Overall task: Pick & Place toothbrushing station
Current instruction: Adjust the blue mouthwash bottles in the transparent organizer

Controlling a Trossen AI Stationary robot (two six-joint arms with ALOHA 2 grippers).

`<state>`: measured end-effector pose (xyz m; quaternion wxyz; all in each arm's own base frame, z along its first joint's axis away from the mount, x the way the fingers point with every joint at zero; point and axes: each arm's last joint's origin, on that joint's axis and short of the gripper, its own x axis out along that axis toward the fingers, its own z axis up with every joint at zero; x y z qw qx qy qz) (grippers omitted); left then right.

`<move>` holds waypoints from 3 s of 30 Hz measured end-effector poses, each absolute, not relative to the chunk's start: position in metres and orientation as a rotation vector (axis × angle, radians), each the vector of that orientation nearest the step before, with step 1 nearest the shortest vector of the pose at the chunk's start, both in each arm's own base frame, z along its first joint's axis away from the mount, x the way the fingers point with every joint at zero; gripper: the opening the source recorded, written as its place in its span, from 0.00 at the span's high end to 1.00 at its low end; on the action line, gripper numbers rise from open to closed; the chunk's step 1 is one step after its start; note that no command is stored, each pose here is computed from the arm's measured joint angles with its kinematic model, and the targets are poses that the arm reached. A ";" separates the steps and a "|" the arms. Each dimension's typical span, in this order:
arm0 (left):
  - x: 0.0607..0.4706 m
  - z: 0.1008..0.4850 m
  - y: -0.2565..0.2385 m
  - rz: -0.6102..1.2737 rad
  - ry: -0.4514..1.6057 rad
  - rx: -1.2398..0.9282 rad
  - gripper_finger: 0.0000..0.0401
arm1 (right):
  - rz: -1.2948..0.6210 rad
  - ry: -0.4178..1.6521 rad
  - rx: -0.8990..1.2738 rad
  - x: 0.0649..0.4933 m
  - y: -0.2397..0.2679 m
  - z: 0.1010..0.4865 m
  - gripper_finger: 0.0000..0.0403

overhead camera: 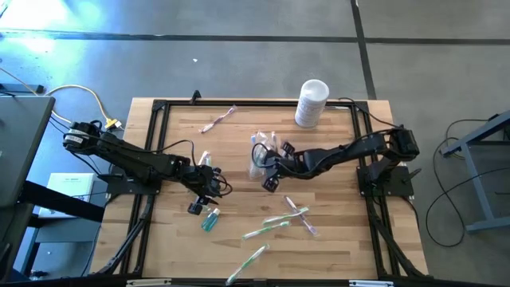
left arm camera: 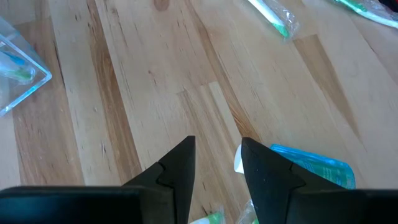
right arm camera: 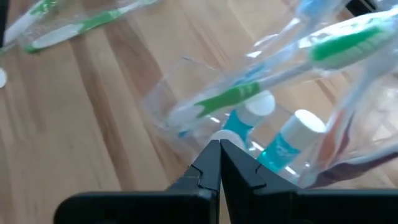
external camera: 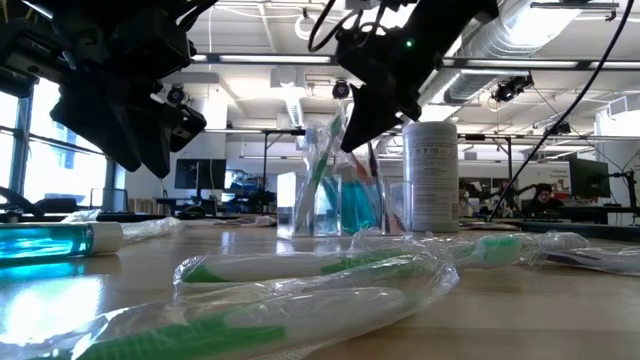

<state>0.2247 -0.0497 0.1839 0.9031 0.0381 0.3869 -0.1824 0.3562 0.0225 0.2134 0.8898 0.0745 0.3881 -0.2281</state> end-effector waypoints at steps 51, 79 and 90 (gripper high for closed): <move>0.225 0.184 -0.050 -0.377 0.800 0.079 0.68 | -0.605 0.820 0.007 0.359 0.021 0.199 1.00; 0.225 0.184 -0.050 -0.377 0.800 0.078 0.68 | -0.650 0.816 0.013 0.354 0.004 0.209 1.00; 0.225 0.184 -0.050 -0.378 0.799 0.079 0.68 | -0.636 0.822 0.059 0.356 -0.018 0.209 1.00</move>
